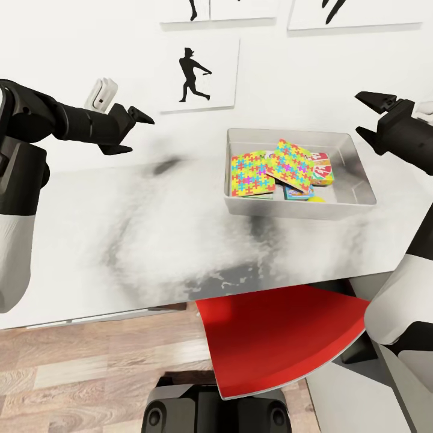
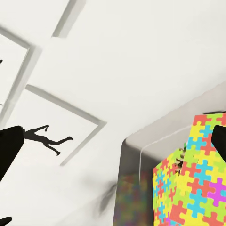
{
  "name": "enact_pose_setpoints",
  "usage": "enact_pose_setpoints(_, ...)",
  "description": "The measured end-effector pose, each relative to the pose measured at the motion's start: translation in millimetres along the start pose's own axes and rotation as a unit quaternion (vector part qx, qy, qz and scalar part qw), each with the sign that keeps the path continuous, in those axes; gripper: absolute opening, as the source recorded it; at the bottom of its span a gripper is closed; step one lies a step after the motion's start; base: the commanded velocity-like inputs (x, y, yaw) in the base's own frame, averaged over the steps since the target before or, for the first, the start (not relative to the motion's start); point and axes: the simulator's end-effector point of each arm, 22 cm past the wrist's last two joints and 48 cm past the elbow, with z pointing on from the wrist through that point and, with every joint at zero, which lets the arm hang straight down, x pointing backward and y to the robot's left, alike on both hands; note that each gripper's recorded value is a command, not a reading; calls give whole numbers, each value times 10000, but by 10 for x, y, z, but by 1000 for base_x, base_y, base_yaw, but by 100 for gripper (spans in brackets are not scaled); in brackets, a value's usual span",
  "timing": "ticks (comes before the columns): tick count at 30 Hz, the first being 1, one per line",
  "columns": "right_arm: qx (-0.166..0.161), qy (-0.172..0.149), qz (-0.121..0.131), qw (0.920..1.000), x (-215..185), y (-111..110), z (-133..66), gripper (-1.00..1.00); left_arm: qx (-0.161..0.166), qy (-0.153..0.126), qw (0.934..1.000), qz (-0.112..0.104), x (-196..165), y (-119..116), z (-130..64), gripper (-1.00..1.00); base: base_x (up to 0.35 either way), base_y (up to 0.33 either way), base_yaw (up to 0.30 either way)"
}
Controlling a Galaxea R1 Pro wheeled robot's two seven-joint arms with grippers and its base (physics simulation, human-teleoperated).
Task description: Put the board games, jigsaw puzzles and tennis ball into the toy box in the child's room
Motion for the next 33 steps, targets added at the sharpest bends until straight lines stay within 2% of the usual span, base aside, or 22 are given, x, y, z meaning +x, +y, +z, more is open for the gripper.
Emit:
enact_pose_setpoints(5,0,0,0,10000,0,0,0,100,0,0,10000,0,0,0,0,100,-4,1,0)
enact_pose_setpoints(11,-56,97,-24,9999,32,142,109,100,129,-140,9998,-96,-276,11,-154,100,-131,32,0)
enact_pose_setpoints(15,-30,72,-65,9999,-25,192,142,100,184,-253,9995,-90,-424,-14,-246,100,-234,71,0)
enact_pose_setpoints(26,-99,-79,-178,9998,-240,397,185,100,358,-292,9989,-105,-491,-75,-289,100,-271,134,0)
enact_pose_setpoints(33,-91,-78,-179,9998,-241,394,186,100,443,-292,9985,-107,-494,-109,-292,100,-259,183,0)
